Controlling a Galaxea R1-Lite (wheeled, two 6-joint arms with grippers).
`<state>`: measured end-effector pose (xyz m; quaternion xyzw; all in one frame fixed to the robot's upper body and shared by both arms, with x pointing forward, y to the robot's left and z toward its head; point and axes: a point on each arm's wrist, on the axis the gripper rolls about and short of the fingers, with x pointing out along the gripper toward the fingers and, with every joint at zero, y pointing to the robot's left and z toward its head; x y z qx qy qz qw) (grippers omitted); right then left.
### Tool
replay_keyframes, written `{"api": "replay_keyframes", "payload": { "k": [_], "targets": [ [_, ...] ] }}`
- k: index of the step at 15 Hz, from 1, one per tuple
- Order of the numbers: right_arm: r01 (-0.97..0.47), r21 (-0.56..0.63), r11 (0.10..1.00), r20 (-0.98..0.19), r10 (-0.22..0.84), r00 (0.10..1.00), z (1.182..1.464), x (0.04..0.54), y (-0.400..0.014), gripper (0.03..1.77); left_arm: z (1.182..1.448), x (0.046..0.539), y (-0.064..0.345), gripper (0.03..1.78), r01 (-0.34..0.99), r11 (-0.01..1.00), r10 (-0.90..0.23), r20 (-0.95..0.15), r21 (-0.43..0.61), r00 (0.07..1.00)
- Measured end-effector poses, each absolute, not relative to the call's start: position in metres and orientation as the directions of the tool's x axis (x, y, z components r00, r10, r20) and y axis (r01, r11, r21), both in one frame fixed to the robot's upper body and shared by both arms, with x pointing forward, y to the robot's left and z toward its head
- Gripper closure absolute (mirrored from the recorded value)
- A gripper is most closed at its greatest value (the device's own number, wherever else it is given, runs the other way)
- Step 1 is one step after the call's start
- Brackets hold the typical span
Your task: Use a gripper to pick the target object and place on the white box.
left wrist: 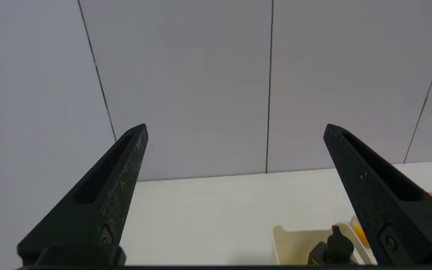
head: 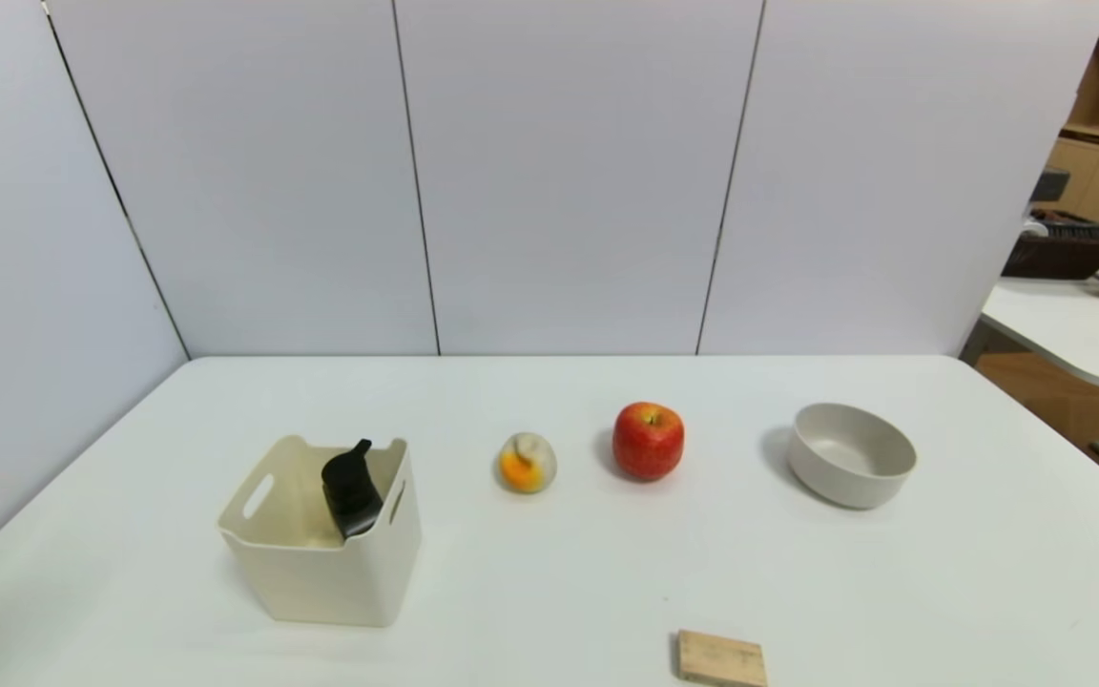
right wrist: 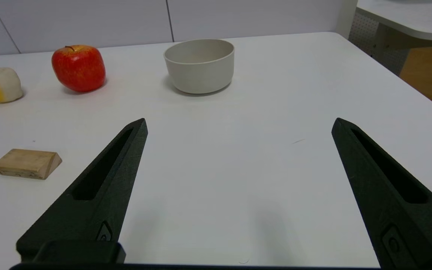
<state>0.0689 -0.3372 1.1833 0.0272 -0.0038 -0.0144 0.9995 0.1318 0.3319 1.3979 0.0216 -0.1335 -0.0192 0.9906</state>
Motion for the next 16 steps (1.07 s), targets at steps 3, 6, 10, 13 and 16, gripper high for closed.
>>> {"api": "replay_keyframes", "payload": {
  "k": [3, 6, 10, 13, 16],
  "targets": [
    [0.029, 0.055, 0.998, 0.006, -0.029, 1.0, 1.183, 0.069, -0.337, 0.1, 1.371, 0.085, 0.333, 0.12, 0.009, 0.999, -0.022, 0.246, 0.053, 0.969],
    [0.029, 0.054, 0.998, 0.006, -0.029, 1.0, 1.183, 0.069, -0.337, 0.1, 1.341, 0.05, 0.331, 0.12, 0.019, 0.998, -0.034, 0.252, 0.061, 0.967],
    [0.03, 0.054, 0.998, 0.006, -0.03, 1.0, 1.183, 0.069, -0.337, 0.1, 1.301, 0.028, 0.331, 0.12, 0.032, 0.996, -0.055, 0.283, 0.086, 0.957],
    [0.029, 0.055, 0.998, 0.006, -0.029, 1.0, 1.183, 0.069, -0.337, 0.1, 1.263, 0.039, 0.331, 0.12, 0.032, 0.99, -0.066, 0.255, 0.136, 0.965],
    [0.029, 0.054, 0.998, 0.006, -0.029, 1.0, 1.183, 0.069, -0.337, 0.1, 1.226, 0.057, 0.331, 0.12, 0.038, 0.988, -0.073, 0.234, 0.151, 0.97]
  ]
}}
